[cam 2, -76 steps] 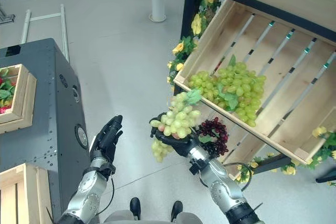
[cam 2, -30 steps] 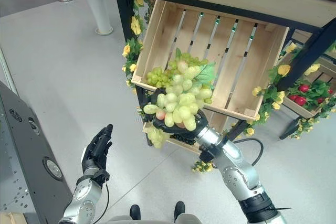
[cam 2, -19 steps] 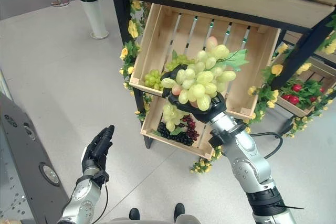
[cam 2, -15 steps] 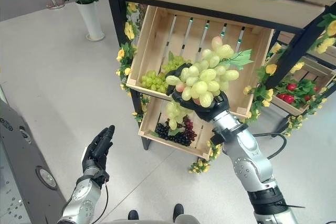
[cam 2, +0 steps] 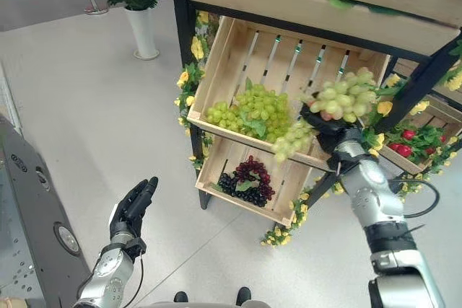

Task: Pick up the fruits from the basket on one side to the basket on the other side

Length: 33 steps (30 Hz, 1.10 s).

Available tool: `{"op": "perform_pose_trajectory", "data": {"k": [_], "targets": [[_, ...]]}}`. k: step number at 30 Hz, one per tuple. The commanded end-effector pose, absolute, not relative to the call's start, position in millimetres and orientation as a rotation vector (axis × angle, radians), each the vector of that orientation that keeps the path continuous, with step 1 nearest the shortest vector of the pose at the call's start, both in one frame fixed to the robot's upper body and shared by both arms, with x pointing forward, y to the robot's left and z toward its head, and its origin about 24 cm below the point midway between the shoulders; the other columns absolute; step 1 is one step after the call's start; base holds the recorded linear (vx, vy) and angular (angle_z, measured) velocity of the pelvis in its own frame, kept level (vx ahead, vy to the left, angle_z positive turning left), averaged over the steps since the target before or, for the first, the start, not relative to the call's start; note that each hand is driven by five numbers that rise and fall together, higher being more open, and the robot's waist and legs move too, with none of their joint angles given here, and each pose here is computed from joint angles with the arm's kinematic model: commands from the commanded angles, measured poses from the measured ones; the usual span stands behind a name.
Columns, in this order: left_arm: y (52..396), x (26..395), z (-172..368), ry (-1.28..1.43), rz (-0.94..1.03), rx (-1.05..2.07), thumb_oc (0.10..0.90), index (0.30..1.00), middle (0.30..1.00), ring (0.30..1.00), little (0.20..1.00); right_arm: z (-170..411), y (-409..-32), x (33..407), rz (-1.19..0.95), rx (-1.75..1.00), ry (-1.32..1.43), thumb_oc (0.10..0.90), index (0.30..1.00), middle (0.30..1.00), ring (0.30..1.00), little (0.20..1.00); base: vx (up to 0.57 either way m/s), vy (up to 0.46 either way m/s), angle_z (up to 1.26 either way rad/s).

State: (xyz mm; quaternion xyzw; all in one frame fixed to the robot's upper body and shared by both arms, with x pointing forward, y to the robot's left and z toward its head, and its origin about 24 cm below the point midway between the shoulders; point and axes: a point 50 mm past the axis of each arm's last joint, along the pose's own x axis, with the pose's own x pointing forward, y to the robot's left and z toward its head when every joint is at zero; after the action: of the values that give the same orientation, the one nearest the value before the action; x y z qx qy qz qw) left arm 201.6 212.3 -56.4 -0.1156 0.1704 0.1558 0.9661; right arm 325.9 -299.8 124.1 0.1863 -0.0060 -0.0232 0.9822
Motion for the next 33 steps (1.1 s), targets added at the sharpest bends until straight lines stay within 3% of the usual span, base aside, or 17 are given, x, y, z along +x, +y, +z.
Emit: {"op": "perform_pose_trajectory", "data": {"k": [1, 15, 19, 24, 25, 26, 33], "targets": [[206.4, 233.6, -21.6, 0.144, 0.2, -0.189, 0.8, 0.9, 0.9, 0.9, 0.9, 225.5, -331.4, 342.4, -0.132, 0.432, -0.334, 0.4, 0.3, 0.3, 0.3, 0.3, 0.0, 0.0, 0.0], [204.4, 232.5, -25.0, 0.152, 0.202, -0.203, 0.8, 0.9, 0.9, 0.9, 0.9, 242.0, -366.8, 350.8, -0.337, 0.269, -0.159, 0.4, 0.3, 0.3, 0.3, 0.3, 0.0, 0.006, 0.04], [202.6, 233.9, -25.5, 0.156, 0.212, -0.206, 0.8, 0.9, 0.9, 0.9, 0.9, 241.1, -368.5, 353.5, -0.324, -0.047, -0.034, 0.4, 0.3, 0.3, 0.3, 0.3, 0.0, 0.005, 0.04], [202.3, 233.4, -26.3, 0.159, 0.211, -0.201, 0.8, 0.9, 0.9, 0.9, 0.9, 246.7, -363.6, 357.6, -0.27, -0.246, 0.031, 0.4, 0.3, 0.3, 0.3, 0.3, 0.0, 0.0, 0.0], [201.5, 234.9, -25.1, 0.158, 0.2, -0.199, 0.8, 0.9, 0.9, 0.9, 0.9, 248.1, -359.5, 360.1, -0.24, -0.305, 0.05, 0.557, 0.535, 0.535, 0.535, 0.535, 0.0, 0.0, 0.0], [201.5, 235.2, -24.9, 0.157, 0.198, -0.199, 0.8, 0.9, 0.9, 0.9, 0.9, 248.7, -358.9, 360.5, -0.235, -0.315, 0.052, 0.8, 0.9, 0.9, 0.9, 0.9, 0.0, 0.0, 0.0], [195.2, 239.4, -21.1, 0.146, 0.157, -0.192, 0.8, 0.9, 0.9, 0.9, 0.9, 258.1, -346.1, 367.8, -0.183, -0.465, 0.071, 0.8, 0.9, 0.9, 0.9, 0.9, 0.0, 0.0, 0.0]]}}
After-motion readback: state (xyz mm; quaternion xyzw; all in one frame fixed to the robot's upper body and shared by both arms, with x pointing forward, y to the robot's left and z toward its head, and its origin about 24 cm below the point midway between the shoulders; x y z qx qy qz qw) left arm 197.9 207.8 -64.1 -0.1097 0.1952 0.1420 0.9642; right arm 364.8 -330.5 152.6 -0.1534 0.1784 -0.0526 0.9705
